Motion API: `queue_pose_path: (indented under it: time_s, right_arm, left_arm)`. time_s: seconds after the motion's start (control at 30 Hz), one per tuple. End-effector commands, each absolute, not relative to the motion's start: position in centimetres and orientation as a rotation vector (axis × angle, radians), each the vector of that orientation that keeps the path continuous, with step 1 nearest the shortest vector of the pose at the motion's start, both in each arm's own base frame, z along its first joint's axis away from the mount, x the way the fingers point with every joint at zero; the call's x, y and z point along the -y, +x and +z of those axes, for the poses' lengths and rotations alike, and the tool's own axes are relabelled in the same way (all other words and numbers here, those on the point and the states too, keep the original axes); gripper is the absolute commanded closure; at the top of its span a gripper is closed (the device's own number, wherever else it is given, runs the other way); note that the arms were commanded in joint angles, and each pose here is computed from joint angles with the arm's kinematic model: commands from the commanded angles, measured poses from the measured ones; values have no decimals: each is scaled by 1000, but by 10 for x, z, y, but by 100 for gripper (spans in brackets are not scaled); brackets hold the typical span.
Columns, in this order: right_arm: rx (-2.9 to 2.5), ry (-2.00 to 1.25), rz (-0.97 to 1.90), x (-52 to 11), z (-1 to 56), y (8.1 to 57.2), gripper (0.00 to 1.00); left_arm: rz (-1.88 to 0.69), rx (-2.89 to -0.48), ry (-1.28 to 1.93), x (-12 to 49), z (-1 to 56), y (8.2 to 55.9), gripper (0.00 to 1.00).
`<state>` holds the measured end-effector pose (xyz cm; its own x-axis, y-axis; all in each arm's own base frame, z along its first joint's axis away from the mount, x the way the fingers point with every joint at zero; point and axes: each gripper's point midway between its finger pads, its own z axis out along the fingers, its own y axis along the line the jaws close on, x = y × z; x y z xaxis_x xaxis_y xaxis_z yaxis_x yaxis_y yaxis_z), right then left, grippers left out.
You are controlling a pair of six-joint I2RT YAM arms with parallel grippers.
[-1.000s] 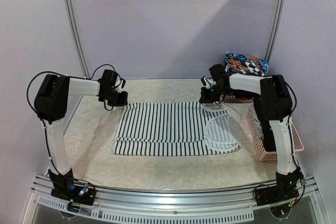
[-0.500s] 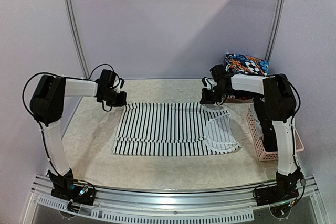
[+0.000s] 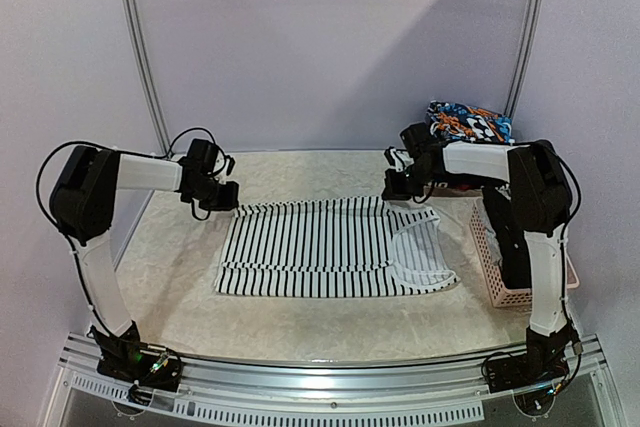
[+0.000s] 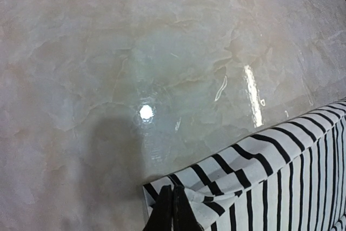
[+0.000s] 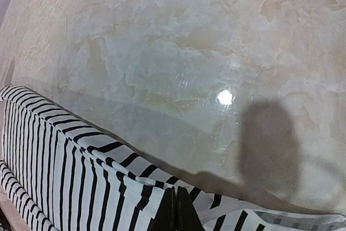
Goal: Fold and stack the mixed laundry pile
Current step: Fold the 1/3-folded tank top at the center of the board.
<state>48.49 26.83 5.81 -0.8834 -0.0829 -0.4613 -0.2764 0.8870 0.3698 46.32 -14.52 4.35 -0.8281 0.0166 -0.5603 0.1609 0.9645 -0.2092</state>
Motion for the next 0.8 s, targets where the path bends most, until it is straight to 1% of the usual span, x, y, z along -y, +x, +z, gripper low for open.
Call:
queue_pose_path:
  time_s: [0.0, 0.27, 0.6, 0.77]
  right_arm:
    - [-2567, -290, 573, -270, 79, 480, 100]
    - [-2565, -294, 551, -267, 83, 466, 100]
    - [-2562, -277, 526, -257, 89, 451, 100]
    - [-2557, -275, 530, -255, 92, 444, 100]
  left_arm:
    - [-327, -2485, 123, 147, 58, 461, 100]
    - [-332, -2470, 136, 146, 64, 454, 100]
    - [-347, -2418, 185, 152, 81, 462, 100]
    - [-347, -2417, 193, 153, 84, 455, 100]
